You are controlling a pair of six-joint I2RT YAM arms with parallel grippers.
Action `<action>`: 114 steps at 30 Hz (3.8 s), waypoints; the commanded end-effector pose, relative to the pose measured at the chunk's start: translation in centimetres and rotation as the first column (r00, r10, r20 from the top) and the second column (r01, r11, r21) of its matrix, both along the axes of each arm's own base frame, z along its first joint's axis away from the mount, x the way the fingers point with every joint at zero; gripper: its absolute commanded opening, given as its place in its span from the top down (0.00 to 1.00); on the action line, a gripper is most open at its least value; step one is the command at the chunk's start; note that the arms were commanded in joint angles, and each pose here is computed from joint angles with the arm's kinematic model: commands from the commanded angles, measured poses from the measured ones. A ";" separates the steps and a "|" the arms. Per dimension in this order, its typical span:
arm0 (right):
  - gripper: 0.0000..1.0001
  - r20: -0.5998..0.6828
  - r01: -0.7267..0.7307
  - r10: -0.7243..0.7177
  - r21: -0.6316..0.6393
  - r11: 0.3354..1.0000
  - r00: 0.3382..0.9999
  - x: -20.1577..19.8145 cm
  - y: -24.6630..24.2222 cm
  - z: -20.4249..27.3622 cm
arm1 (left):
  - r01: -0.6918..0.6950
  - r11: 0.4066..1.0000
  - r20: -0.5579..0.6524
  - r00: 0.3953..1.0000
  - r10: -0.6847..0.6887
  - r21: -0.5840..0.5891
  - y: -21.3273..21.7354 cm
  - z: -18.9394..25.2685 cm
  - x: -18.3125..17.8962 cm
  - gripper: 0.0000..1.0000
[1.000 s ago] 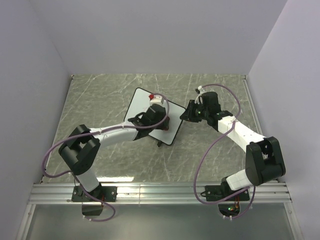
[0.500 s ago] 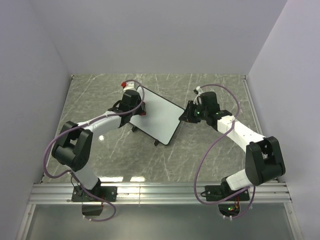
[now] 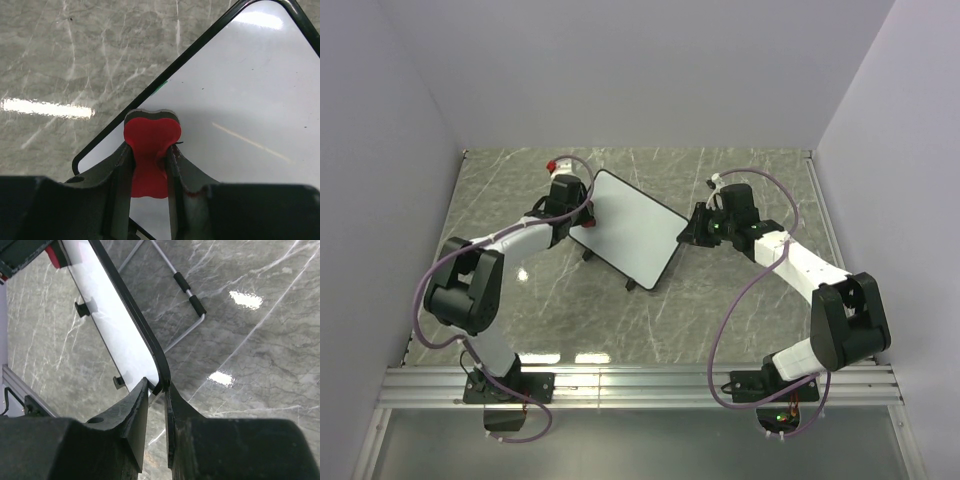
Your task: Erase the whiteboard
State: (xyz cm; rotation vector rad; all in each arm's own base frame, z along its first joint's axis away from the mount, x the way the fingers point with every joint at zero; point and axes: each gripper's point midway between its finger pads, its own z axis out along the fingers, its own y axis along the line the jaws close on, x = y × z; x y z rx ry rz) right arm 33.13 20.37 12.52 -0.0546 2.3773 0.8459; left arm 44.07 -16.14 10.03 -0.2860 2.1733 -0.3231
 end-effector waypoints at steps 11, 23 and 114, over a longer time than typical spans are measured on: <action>1.00 -0.046 -0.022 0.020 -0.056 0.998 0.999 -0.4 0.2 -1.5 | 0.196 0.979 0.036 0.980 -0.194 -0.050 -9.8 2.7 -1.2 1.00; 1.00 -0.034 -0.004 0.002 -0.046 0.999 0.999 0.1 0.4 -1.3 | 0.330 0.940 0.028 0.944 -0.329 -0.088 -16.6 4.5 -6.7 1.00; 0.15 0.247 0.278 -0.281 0.046 0.959 0.927 -12.3 -8.4 11.2 | 0.144 0.989 0.195 0.969 -0.150 0.047 2.7 28.3 -19.7 0.43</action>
